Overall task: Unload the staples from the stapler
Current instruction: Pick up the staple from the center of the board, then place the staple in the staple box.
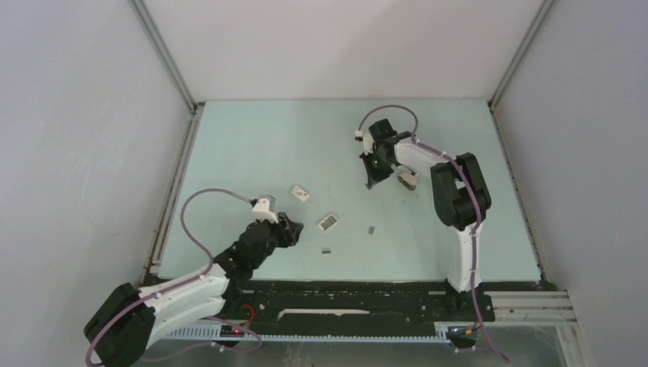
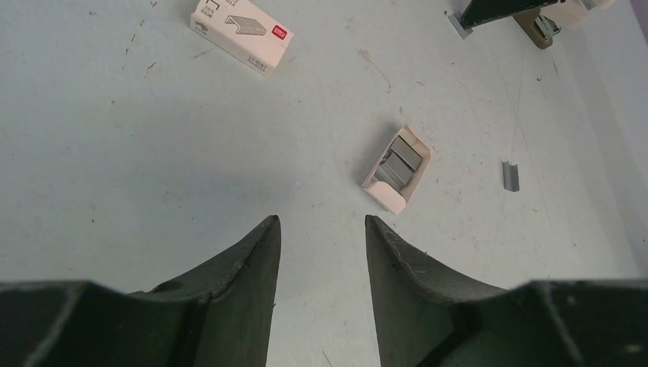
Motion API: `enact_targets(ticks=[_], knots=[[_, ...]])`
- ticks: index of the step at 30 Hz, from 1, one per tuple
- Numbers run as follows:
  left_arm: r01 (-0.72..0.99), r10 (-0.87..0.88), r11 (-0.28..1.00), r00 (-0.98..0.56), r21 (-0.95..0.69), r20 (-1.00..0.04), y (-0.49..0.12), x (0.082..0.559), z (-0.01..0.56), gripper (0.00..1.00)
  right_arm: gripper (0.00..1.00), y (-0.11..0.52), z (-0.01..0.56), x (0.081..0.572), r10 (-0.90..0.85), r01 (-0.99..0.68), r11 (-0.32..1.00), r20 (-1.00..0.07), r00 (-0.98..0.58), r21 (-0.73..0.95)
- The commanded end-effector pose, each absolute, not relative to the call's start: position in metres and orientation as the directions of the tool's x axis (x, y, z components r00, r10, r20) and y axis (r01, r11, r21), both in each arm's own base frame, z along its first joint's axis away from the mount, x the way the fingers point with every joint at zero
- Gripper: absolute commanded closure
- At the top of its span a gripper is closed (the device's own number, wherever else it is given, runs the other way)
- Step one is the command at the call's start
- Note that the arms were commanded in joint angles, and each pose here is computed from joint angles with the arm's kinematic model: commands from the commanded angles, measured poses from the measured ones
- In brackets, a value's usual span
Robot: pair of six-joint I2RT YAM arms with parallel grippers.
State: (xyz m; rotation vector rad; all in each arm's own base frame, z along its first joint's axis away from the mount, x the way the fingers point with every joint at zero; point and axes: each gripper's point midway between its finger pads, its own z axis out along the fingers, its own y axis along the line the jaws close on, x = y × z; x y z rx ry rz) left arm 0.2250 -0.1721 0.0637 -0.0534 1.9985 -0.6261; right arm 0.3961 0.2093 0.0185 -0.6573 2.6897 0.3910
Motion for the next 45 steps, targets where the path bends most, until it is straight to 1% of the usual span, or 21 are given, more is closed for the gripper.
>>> enact_targets(ticks=[1, 11, 23, 34, 39, 45], knots=[[0.221, -0.308, 0.869, -0.459, -0.443, -0.833, -0.167, 0.229, 0.068, 0.5, 1.0, 0.216, 0.023, 0.4, -0.421, -0.516, 0.842, -0.408, -0.81, 0.155], [0.223, -0.337, 0.859, -0.433, -0.462, -0.836, -0.162, 0.226, 0.072, 0.49, 1.0, 0.224, 0.052, 0.386, -0.479, -0.601, 0.79, -0.493, -0.727, 0.12], [0.22, -0.358, 0.852, -0.417, -0.475, -0.836, -0.159, 0.224, 0.075, 0.49, 1.0, 0.257, 0.094, 0.343, -0.482, -0.698, 0.677, -0.576, -0.66, 0.234], [0.193, -0.391, 0.85, -0.392, -0.49, -0.833, -0.151, 0.224, 0.076, 0.49, 1.0, 0.317, 0.108, 0.286, -0.563, -0.809, 0.515, -0.6, -0.568, 0.283], [0.184, -0.407, 0.847, -0.378, -0.499, -0.832, -0.148, 0.224, 0.079, 0.49, 1.0, 0.334, 0.107, 0.268, -0.592, -0.835, 0.469, -0.6, -0.538, 0.286], [0.178, -0.418, 0.845, -0.368, -0.504, -0.831, -0.147, 0.225, 0.081, 0.49, 1.0, 0.346, 0.102, 0.256, -0.613, -0.848, 0.451, -0.595, -0.52, 0.277]])
